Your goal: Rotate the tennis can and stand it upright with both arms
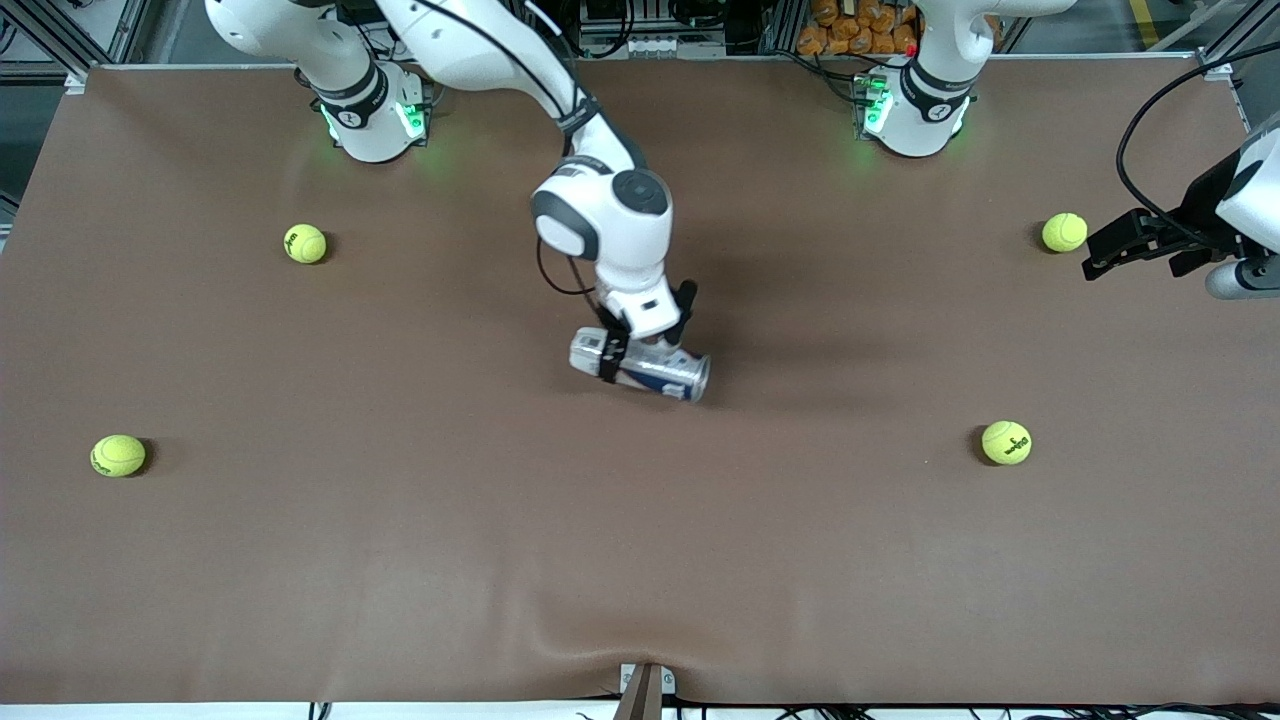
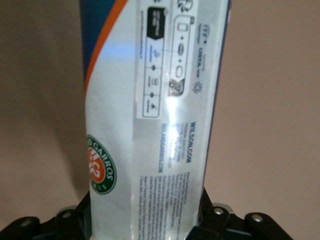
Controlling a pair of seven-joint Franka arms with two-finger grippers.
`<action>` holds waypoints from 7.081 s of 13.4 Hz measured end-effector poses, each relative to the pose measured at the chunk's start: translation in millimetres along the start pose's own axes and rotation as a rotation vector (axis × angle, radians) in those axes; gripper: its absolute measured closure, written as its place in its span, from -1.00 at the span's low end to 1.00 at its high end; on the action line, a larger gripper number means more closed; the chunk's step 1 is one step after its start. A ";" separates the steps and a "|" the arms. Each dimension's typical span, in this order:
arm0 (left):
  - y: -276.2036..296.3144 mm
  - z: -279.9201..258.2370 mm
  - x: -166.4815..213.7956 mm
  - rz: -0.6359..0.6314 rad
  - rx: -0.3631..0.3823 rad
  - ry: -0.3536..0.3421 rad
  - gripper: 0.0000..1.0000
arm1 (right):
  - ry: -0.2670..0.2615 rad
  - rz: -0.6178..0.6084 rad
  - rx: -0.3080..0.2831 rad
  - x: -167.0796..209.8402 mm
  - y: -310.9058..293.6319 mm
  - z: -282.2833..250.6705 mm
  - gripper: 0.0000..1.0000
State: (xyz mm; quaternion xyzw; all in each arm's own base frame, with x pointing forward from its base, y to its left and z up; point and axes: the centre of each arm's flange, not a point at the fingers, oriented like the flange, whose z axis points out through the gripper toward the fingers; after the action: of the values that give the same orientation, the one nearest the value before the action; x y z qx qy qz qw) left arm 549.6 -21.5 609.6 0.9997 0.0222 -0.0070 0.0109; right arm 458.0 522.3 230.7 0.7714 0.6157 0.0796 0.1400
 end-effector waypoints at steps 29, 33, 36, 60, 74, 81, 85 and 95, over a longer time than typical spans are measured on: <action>51.5 165.6 28.5 -0.021 -0.588 -0.389 -1.00 | -0.106 1.012 0.277 -474.2 358.3 -225.0 -1.00; 49.7 223.1 31.6 0.061 -0.724 -0.431 -1.00 | -0.163 1.243 0.326 -507.5 343.5 -253.2 -1.00; 55.5 272.7 35.4 0.143 -0.827 -0.447 -1.00 | -0.150 1.307 0.342 -538.4 322.4 -261.1 -1.00; 181.7 482.7 -20.6 -0.012 -1.169 -0.342 -1.00 | -0.172 1.350 0.284 -542.6 302.3 -306.1 -1.00; 200.2 489.3 -24.9 -0.036 -1.189 -0.339 0.89 | -0.175 1.362 0.283 -547.1 306.1 -301.2 -1.00; 222.2 446.3 1.1 -0.063 -1.190 -0.354 0.90 | -0.154 1.359 0.282 -525.8 334.9 -289.9 -1.00; 256.8 380.2 9.0 -0.093 -1.085 -0.416 0.90 | -0.157 1.377 0.277 -534.3 339.1 -288.4 -1.00; 361.1 193.4 3.8 -0.206 -0.578 -0.332 0.90 | -0.157 1.399 0.279 -546.0 340.9 -287.9 -1.00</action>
State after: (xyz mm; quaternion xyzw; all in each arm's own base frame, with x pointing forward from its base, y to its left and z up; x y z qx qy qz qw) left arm 566.8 -386.3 424.0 0.9329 0.1218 -0.1642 0.2965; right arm 564.1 -43.7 637.8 0.9994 -0.0304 0.0155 0.0001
